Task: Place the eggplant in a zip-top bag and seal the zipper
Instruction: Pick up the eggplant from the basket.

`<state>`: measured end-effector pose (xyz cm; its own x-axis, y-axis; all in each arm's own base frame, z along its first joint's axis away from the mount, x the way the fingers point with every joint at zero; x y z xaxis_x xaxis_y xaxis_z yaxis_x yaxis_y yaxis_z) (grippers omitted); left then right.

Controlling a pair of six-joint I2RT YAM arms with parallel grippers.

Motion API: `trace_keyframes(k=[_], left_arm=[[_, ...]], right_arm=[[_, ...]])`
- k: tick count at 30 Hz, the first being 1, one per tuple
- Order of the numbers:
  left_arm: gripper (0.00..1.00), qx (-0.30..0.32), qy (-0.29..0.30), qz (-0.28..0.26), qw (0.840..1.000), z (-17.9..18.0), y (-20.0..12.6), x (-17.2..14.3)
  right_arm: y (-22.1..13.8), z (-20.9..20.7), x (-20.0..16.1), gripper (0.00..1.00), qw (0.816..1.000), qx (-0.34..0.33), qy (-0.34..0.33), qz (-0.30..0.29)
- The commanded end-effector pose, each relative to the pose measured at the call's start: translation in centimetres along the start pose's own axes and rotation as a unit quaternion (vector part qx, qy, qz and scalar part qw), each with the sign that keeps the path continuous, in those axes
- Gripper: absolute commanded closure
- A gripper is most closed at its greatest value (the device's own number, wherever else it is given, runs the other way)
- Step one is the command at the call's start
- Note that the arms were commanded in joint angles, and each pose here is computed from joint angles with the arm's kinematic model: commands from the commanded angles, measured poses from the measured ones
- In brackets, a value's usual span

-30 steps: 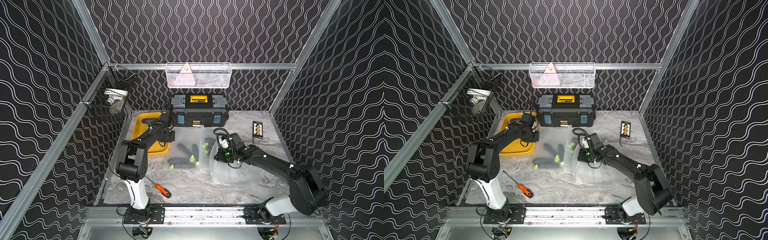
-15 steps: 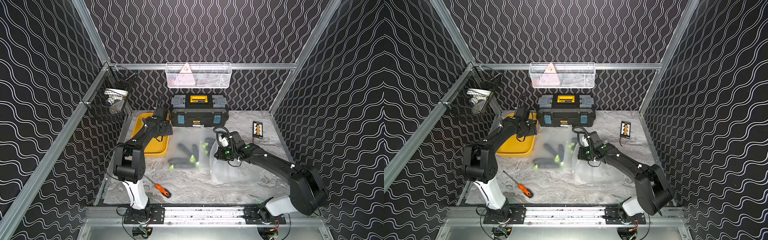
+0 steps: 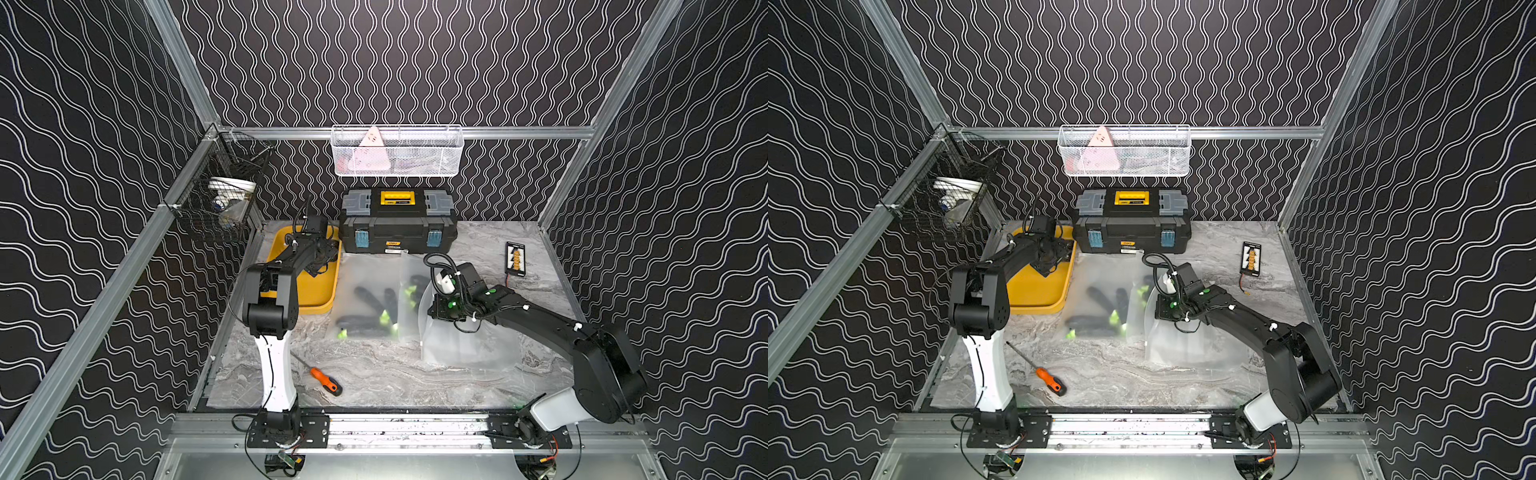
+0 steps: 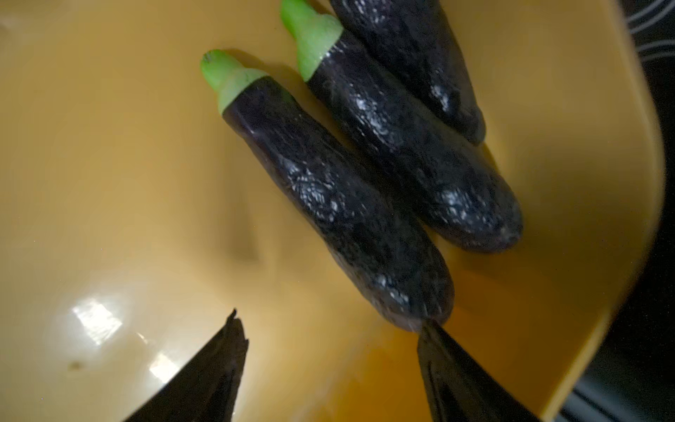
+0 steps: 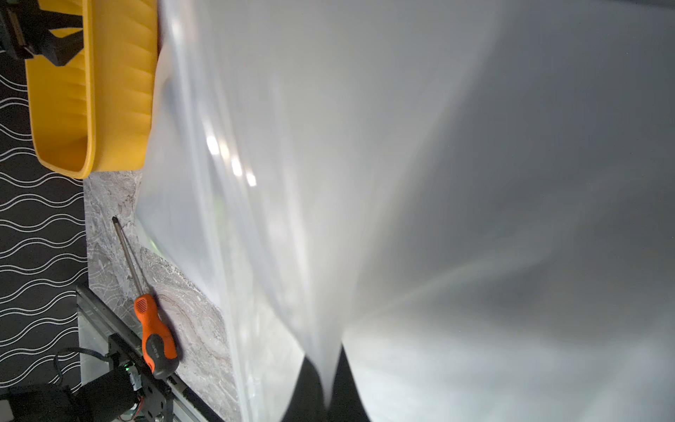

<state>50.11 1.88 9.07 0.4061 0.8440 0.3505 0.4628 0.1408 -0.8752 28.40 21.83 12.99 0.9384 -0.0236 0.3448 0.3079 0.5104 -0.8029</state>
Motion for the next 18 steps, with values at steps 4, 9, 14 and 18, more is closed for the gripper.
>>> trace_keyframes(k=[4, 9, 14, 18], left_arm=[[0.21, -0.048, -0.078, -0.016, 0.996, -1.1, 1.5, 0.8], [0.21, -0.060, -0.122, -0.019, 0.991, 0.3, 2.8, 2.0], [0.21, -0.103, -0.143, -0.046, 0.983, 0.3, 2.5, 2.3], [0.21, -0.118, -0.147, -0.048, 0.981, -0.1, 2.7, 2.4]], right_arm=[[0.1, 0.4, 0.1, 0.95, 1.000, 0.010, 0.003, 0.000], [0.8, 0.3, -0.3, 0.95, 1.000, 0.011, 0.006, 0.008], [1.0, 0.4, -0.5, 0.95, 1.000, 0.013, 0.004, 0.011], [1.3, 0.3, -0.6, 0.95, 1.000, 0.011, 0.005, 0.013]])
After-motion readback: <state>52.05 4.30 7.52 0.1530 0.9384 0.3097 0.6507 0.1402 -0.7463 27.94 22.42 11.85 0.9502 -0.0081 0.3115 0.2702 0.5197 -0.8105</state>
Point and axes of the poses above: each gripper's point midway between its finger pads, its own y axis out along the fingers, its own z axis along the line the jaws close on, x = y × z, the point moved 4 cm from there along -y, back along the fingers, and after that the axes turned 1 degree about -y, right-handed, at the moved point
